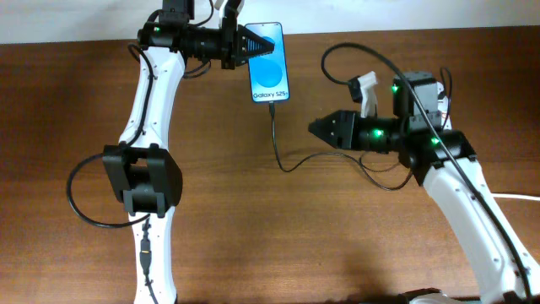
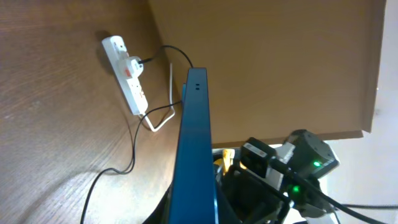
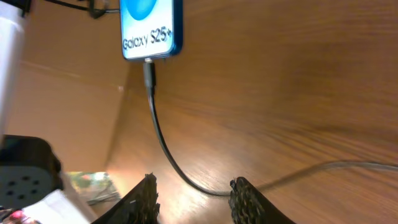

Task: Plug charger to phone and switch on socket
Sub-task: 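Release the plug and withdraw the right gripper to the right, then lower the phone flat onto the table with the left gripper and release, then raise the left gripper away from the phone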

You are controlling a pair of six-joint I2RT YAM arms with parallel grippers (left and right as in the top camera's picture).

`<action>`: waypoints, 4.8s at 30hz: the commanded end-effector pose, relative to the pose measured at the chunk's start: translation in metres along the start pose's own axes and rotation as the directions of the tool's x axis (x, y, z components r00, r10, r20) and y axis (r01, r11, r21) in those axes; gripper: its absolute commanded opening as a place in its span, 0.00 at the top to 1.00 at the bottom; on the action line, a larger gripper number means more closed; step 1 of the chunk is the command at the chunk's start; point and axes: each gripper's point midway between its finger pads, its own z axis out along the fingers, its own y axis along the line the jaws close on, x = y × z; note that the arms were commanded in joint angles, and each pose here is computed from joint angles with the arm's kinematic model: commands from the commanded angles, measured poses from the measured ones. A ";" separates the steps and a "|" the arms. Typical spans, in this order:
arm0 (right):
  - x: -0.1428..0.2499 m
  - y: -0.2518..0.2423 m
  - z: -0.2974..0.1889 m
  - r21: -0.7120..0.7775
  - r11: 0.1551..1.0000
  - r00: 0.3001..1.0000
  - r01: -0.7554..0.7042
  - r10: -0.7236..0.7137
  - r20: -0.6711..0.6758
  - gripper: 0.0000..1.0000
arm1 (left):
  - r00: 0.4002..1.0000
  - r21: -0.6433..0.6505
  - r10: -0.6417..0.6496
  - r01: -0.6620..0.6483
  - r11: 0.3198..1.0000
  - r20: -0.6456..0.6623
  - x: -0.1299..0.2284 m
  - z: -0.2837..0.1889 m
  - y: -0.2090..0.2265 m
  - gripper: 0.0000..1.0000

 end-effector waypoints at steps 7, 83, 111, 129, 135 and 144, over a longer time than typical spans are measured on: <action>-0.004 -0.015 -0.046 0.298 0.953 0.996 0.060 -0.077 0.044 0.60 | 0.999 -0.213 0.045 -0.041 0.976 0.013 0.008 -0.006 0.034 1.00; -0.027 -0.072 -0.144 0.603 0.777 0.974 -0.181 0.055 0.221 0.61 | 0.943 -0.960 -0.333 0.100 0.261 0.008 0.094 -0.152 0.251 0.36; -0.028 -0.075 -0.147 0.623 0.762 0.974 -0.177 0.044 0.223 0.60 | 0.997 -0.994 -0.031 0.074 0.076 0.071 0.051 -0.254 0.091 0.02; -0.029 -0.076 -0.148 0.630 0.756 0.973 -0.178 0.040 0.228 0.60 | 0.996 -0.995 0.035 0.076 0.071 0.078 0.048 -0.258 0.060 0.01; -0.029 -0.079 -0.151 0.645 0.743 0.972 -0.180 0.035 0.232 0.60 | 0.996 -0.995 0.035 0.076 0.072 0.078 0.048 -0.258 0.060 0.00; -0.081 -0.060 -0.214 0.602 0.769 0.907 -0.216 -0.071 0.416 0.60 | 0.996 -0.995 0.035 0.076 0.072 0.078 0.048 -0.258 0.060 0.00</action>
